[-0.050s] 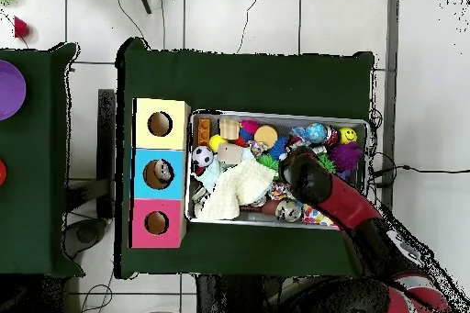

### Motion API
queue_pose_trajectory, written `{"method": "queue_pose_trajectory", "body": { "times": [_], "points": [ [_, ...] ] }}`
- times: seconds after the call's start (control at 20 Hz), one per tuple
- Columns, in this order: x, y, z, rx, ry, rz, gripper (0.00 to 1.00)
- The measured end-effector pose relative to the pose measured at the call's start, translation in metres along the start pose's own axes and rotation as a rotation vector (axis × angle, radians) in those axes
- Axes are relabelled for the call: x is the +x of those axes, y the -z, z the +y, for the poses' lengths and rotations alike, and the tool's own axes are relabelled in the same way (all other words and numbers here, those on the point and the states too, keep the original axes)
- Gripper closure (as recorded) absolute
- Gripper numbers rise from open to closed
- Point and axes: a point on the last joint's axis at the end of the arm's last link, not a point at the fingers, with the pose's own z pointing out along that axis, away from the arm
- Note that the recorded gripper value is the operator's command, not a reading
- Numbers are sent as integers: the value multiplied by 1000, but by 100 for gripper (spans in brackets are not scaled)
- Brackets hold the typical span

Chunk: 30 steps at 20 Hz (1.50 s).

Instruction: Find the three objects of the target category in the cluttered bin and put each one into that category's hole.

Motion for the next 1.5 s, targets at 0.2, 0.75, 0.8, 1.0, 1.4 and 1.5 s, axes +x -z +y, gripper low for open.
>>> {"method": "queue_pose_trajectory", "body": {
  "times": [0.2, 0.75, 0.8, 1.0, 1.4, 1.5],
  "points": [
    [1, 0, -1, -9, -5, -12, 0],
    [6, -1, 0, -7, 18, -20, 100],
    [7, -2, 0, -7, 20, -20, 100],
    [11, -5, 1, -9, 23, -23, 100],
    [13, -5, 0, -14, 23, -38, 100],
    [13, -3, 1, -15, 25, -39, 100]
  ]
}}
